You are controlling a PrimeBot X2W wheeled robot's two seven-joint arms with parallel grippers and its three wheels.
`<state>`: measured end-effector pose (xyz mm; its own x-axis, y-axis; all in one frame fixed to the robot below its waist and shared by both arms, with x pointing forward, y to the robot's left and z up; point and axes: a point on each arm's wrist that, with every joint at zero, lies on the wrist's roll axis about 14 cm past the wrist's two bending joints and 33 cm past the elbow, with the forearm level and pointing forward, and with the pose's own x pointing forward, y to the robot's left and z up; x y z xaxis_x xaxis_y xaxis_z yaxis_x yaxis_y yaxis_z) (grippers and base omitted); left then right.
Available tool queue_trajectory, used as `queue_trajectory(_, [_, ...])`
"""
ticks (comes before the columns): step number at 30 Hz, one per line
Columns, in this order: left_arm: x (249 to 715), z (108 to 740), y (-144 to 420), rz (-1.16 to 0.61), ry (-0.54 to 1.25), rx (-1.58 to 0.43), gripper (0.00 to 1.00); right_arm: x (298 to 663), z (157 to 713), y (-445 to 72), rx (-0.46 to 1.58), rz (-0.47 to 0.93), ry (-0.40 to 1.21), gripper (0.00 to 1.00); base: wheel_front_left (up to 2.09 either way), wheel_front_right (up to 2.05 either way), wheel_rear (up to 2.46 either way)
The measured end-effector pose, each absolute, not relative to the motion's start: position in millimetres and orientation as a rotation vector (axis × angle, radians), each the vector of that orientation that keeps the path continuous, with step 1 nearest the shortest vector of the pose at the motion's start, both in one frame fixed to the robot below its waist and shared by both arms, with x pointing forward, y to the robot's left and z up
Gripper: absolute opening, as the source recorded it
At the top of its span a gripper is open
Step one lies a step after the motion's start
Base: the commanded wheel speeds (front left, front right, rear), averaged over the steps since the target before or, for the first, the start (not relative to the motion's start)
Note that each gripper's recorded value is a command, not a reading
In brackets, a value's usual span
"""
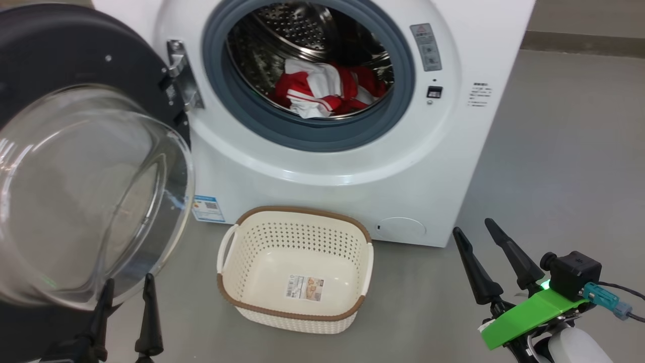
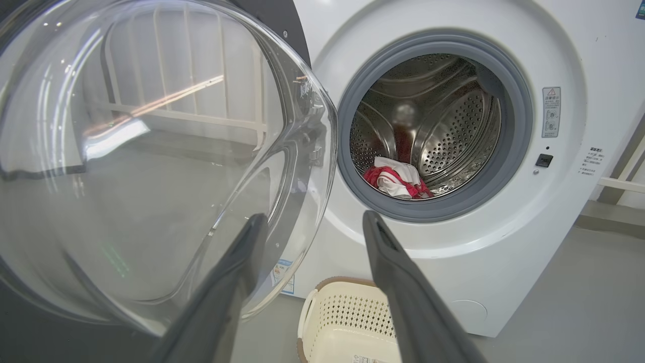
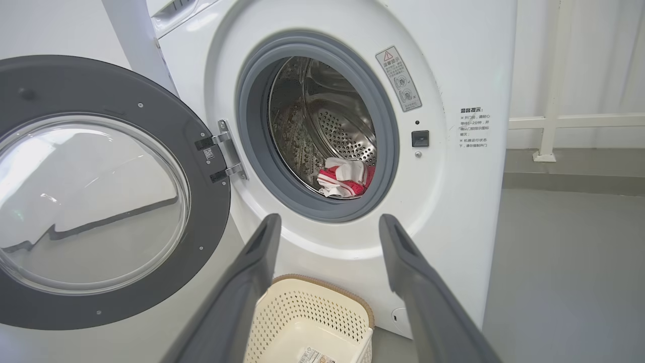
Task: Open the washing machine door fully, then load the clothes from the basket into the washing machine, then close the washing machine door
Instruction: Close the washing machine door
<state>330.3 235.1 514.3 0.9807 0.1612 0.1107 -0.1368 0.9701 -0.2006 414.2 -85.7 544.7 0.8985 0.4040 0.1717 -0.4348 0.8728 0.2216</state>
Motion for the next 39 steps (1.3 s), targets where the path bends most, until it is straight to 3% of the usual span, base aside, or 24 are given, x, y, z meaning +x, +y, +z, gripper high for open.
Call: queue_trajectory(39, [245,506,318,0.507,-0.118,-0.148,1.0,420,533,26,0.293,0.722,-0.05,1.0,0.0,0.0,0.0])
